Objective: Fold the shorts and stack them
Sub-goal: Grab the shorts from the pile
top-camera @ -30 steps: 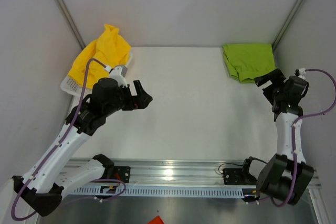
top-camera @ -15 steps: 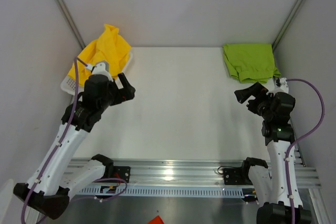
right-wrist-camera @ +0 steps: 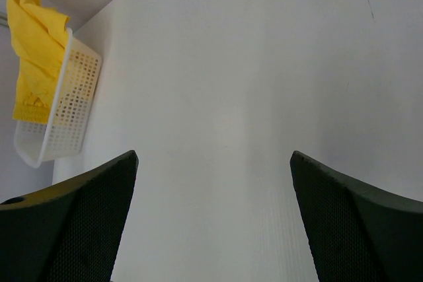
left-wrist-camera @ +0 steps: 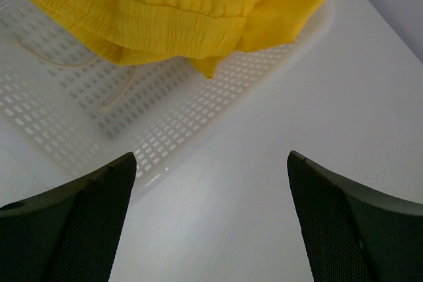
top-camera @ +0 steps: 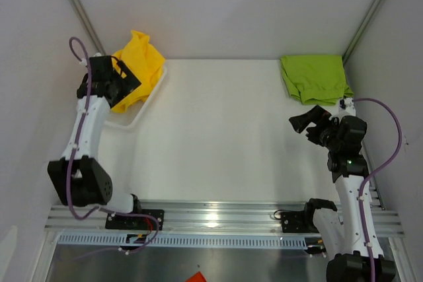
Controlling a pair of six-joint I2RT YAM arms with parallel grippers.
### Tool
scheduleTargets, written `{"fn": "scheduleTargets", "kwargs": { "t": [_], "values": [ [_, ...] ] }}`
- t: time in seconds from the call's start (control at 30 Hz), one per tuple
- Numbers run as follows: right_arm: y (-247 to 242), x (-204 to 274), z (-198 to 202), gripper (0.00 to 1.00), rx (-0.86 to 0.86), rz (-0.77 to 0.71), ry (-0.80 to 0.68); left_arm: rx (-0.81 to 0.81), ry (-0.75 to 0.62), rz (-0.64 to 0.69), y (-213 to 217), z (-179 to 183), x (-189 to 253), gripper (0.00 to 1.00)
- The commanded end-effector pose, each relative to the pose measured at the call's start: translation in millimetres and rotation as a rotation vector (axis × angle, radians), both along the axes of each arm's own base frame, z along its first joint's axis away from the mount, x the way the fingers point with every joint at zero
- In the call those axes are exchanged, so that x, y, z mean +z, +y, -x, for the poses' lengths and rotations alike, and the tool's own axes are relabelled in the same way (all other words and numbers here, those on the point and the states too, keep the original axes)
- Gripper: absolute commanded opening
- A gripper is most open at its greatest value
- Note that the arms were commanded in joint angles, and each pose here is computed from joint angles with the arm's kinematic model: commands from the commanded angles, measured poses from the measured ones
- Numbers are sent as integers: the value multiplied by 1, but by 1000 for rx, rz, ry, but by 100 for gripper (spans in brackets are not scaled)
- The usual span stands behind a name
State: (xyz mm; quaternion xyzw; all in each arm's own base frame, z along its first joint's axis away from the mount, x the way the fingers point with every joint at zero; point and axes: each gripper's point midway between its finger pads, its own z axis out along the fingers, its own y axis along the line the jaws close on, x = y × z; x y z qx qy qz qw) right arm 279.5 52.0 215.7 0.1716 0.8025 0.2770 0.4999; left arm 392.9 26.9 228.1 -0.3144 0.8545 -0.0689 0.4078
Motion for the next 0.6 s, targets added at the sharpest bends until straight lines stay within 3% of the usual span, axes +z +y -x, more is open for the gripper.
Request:
{"fn": "scheduleTargets", "kwargs": {
  "t": [0.0, 0.17, 0.27, 0.33, 0.37, 0.43, 0.57],
  "values": [
    [6, 3, -2, 99, 46, 15, -35, 55, -32, -14, 14, -45, 16, 95],
    [10, 2, 0, 99, 66, 4, -39, 101, 139, -79, 35, -88, -37, 93],
    [10, -3, 1, 99, 66, 3, -34, 113, 109, -99, 44, -114, -34, 93],
    [10, -4, 1, 100, 65, 4, -36, 116, 226, -81, 46, -120, -78, 92],
    [10, -6, 1, 99, 66, 2, -31, 110, 188, -68, 46, -135, -64, 91],
    [11, -7, 0, 99, 69, 2, -27, 103, 305, -52, 44, -135, -107, 89],
    [11, -9, -3, 100, 71, 1, -21, 89, 323, -35, 41, -144, -130, 83]
  ]
}}
